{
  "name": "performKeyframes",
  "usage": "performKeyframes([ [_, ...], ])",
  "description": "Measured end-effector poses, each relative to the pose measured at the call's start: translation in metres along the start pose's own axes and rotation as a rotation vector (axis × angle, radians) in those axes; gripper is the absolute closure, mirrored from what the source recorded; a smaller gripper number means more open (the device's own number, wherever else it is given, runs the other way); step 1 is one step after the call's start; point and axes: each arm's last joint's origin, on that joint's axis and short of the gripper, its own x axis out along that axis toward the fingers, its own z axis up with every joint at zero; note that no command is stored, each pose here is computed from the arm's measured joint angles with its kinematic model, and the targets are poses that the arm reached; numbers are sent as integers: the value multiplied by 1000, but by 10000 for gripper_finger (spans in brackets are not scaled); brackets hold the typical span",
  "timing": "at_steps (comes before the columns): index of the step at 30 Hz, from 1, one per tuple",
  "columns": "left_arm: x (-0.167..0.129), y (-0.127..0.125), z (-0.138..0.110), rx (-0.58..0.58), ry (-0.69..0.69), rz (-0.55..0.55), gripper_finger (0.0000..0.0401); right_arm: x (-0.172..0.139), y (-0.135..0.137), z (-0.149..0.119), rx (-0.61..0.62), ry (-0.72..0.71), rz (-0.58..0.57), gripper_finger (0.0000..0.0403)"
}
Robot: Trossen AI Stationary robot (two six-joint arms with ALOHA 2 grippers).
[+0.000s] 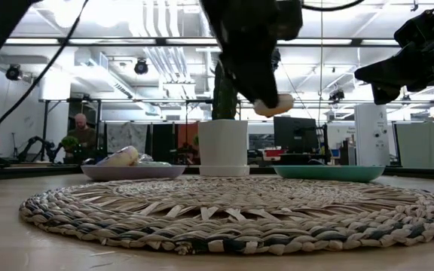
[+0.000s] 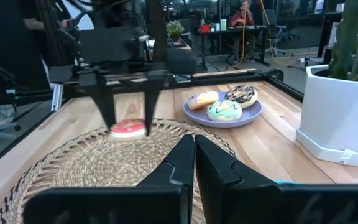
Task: Pick & Place donuts
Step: Put the small pink donut on the blue plate
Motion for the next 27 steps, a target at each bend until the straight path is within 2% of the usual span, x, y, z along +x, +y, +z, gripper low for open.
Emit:
performKeyframes([
  [6,0,40,7,-67,-20,42,210,0,0,0,0,0,-1,394],
  [13,-2,83,5,-79,-21,89,211,0,0,0,0,-1,0,394],
  [27,-25,137,10,-110,-79,142,210,0,0,0,0,0,0,394],
])
